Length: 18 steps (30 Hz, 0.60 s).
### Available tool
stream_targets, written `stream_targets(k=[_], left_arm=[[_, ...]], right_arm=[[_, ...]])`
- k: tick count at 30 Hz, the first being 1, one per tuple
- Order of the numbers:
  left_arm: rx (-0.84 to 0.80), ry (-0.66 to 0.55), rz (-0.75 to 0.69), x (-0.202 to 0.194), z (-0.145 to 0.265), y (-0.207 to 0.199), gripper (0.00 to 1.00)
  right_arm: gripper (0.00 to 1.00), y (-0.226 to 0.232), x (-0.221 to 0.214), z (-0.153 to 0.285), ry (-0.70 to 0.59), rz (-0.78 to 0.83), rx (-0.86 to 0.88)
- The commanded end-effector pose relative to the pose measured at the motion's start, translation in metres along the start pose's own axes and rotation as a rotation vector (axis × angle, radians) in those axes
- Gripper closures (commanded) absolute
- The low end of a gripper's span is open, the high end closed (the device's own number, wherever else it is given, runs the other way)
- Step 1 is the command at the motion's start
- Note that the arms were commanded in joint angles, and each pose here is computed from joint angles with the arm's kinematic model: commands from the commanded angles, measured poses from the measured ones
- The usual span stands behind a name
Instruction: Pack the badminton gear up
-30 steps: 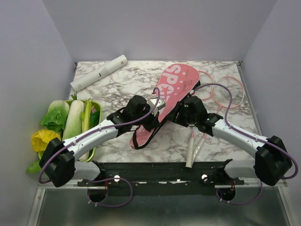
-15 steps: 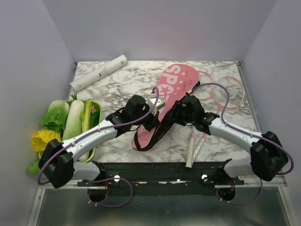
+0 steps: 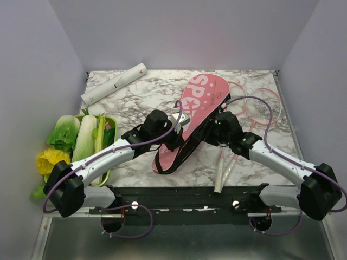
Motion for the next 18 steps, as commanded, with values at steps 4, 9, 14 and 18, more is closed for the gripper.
stream_targets(k=[4,9,14,18], left_arm=[[-0.032,-0.049,-0.016,0.007,0.005,-0.005,1.0],[-0.037,-0.053,-0.018,0.006,0.006,-0.006,1.0],[-0.044,-0.056,-0.019,0.007,0.007,-0.007,1.0],[-0.046,-0.053,-0.018,0.007,0.007,-0.007,1.0]], right_arm=[[0.37,-0.012,-0.004,0.018,-0.041,0.024,-0.076],[0.37,0.004,0.003,0.008,-0.032,-0.015,-0.019],[0.37,0.021,0.017,0.005,-0.096,-0.053,0.043],[0.37,0.03,0.023,0.009,-0.116,-0.057,0.08]])
Point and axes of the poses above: each gripper's point midway between its finger pads, its own z axis back along the fingers, its own y axis along the line the jaws close on, x = y × z, the point moved 10 cm from there along z, back along the fingers, and after that the axes turned 2 degrees about -z, right-handed, at the moved point
